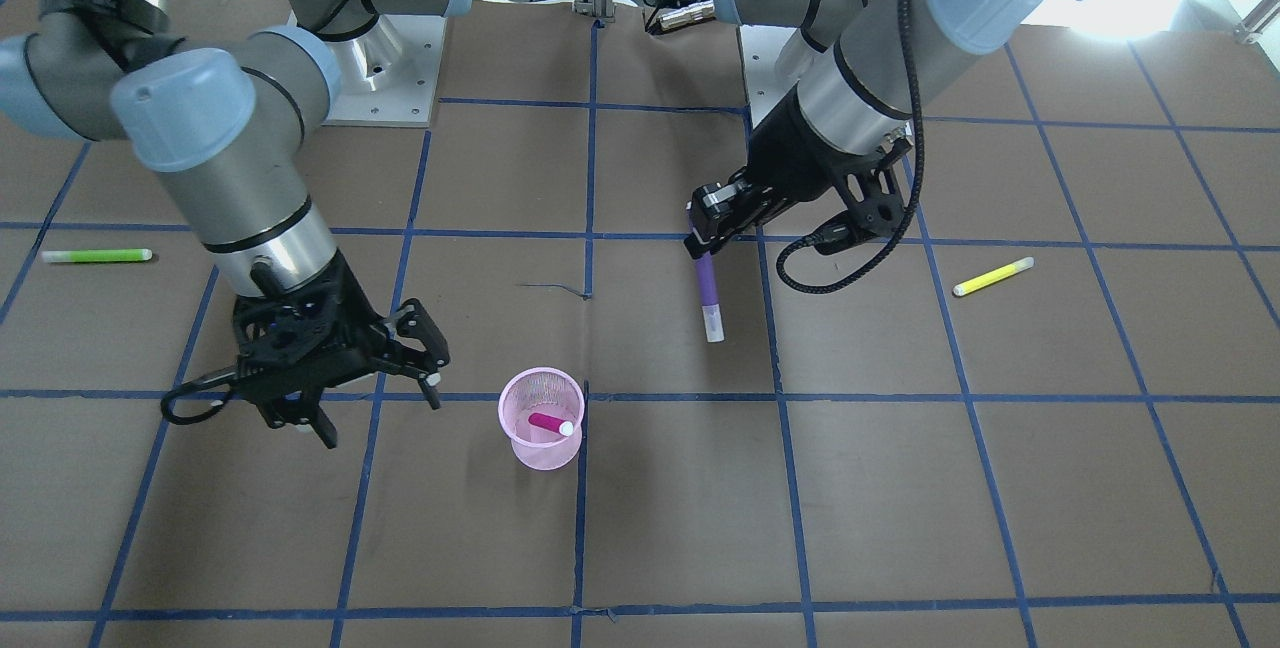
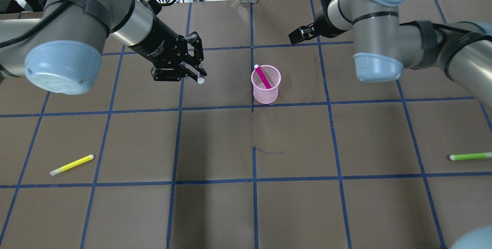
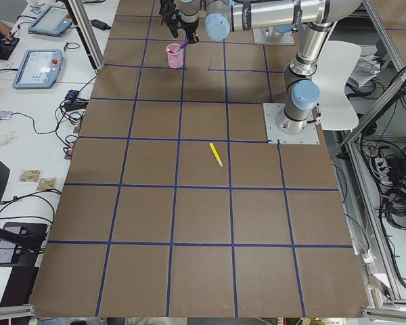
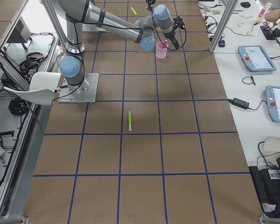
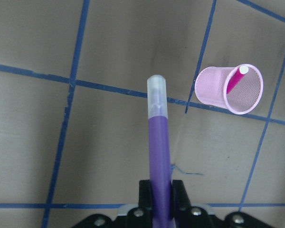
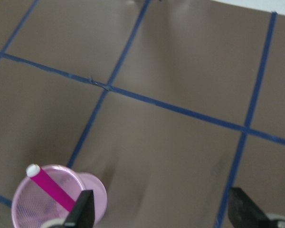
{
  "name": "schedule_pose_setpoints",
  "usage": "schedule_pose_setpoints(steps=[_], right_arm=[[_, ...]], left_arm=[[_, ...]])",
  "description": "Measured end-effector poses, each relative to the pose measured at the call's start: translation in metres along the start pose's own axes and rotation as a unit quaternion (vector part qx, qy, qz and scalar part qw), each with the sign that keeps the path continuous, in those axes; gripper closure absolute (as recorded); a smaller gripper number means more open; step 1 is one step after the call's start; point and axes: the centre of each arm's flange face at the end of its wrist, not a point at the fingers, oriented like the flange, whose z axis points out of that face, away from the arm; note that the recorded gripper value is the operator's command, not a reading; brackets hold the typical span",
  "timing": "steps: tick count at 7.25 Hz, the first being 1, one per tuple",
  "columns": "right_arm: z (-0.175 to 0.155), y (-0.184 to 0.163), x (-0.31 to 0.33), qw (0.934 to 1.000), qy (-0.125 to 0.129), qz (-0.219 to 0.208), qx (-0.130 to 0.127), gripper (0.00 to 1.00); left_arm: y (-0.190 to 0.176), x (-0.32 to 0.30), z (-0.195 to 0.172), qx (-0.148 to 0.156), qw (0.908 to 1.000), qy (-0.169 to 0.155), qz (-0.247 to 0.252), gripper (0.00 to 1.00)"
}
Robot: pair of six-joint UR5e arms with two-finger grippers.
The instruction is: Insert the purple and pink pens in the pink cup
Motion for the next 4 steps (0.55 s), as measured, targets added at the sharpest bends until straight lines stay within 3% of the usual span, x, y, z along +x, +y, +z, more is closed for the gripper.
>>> schedule_pose_setpoints(steps=[2,4], right_arm=[[-0.046,-0.004,0.028,0.9936,0.03,0.042,-0.101,0.0],[-0.098,-0.023,0.028,0.9838,0.034,0.09,-0.151,0.0]], left_arm=[[0.0,0.029,0.038,-0.037,0.9933,0.047,-0.099,1.0],[-0.002,0.054,0.085,-0.052,0.9786,0.062,-0.189,1.0]])
